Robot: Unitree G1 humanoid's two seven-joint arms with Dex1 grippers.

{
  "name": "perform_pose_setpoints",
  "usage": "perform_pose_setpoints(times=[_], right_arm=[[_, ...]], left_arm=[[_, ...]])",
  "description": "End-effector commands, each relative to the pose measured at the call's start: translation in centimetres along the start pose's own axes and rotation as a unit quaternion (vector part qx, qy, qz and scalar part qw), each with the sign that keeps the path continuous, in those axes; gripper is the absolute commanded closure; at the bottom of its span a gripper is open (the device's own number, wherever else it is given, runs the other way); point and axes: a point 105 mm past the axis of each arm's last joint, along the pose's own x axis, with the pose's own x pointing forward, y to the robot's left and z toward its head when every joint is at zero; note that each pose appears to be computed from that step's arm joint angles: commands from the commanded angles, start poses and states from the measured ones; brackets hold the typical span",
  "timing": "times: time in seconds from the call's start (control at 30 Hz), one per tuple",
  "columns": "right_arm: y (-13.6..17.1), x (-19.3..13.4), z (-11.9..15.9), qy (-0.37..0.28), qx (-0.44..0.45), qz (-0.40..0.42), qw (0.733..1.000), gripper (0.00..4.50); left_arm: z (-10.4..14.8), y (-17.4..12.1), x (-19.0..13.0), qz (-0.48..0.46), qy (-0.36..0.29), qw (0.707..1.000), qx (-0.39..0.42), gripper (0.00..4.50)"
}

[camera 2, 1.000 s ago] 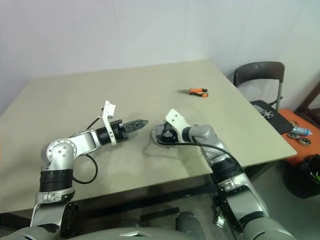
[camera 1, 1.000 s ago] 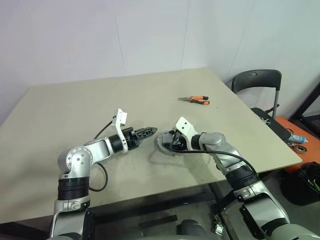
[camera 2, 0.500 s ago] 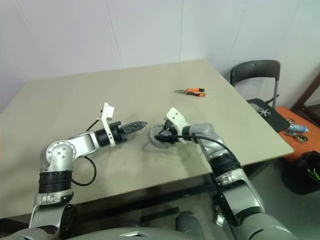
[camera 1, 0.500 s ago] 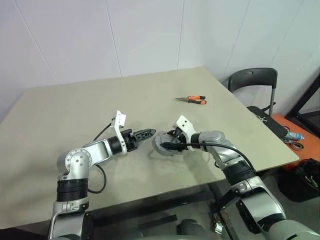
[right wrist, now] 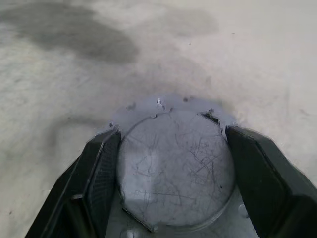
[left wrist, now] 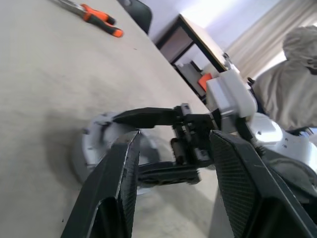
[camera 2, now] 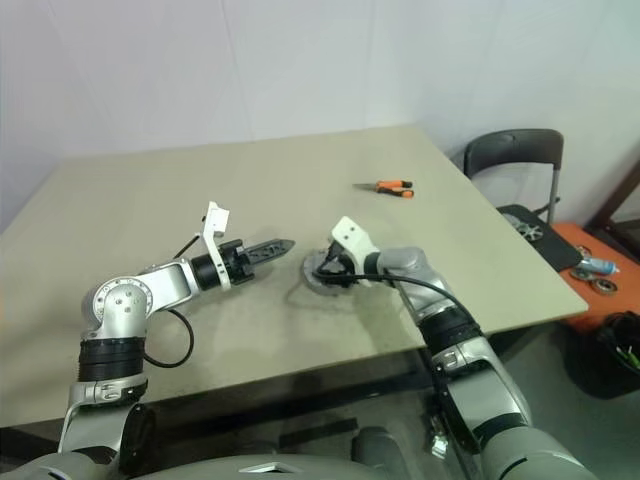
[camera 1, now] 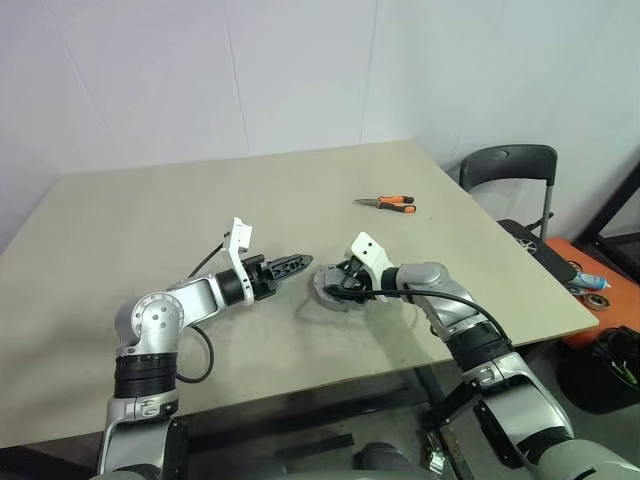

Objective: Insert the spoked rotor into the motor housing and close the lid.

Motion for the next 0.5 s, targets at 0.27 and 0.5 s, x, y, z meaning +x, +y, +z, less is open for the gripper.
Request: perform_pose_setpoints(times=[0.27, 0.5], right_arm=[[-0.4, -1.5, -7.1, 0.081, 0.177, 0.016, 0.981, 1.47], [-0.6, -1.5, -3.7, 0.018, 0.074, 0.001, 0.997, 1.47]], left_arm=[[0.9, -0.2, -0.7, 0.001, -0.020, 1.000, 0.023, 2.11], [1.3, 0.0, -0.5, 0.000, -0.018, 1.000, 0.023, 2.11]])
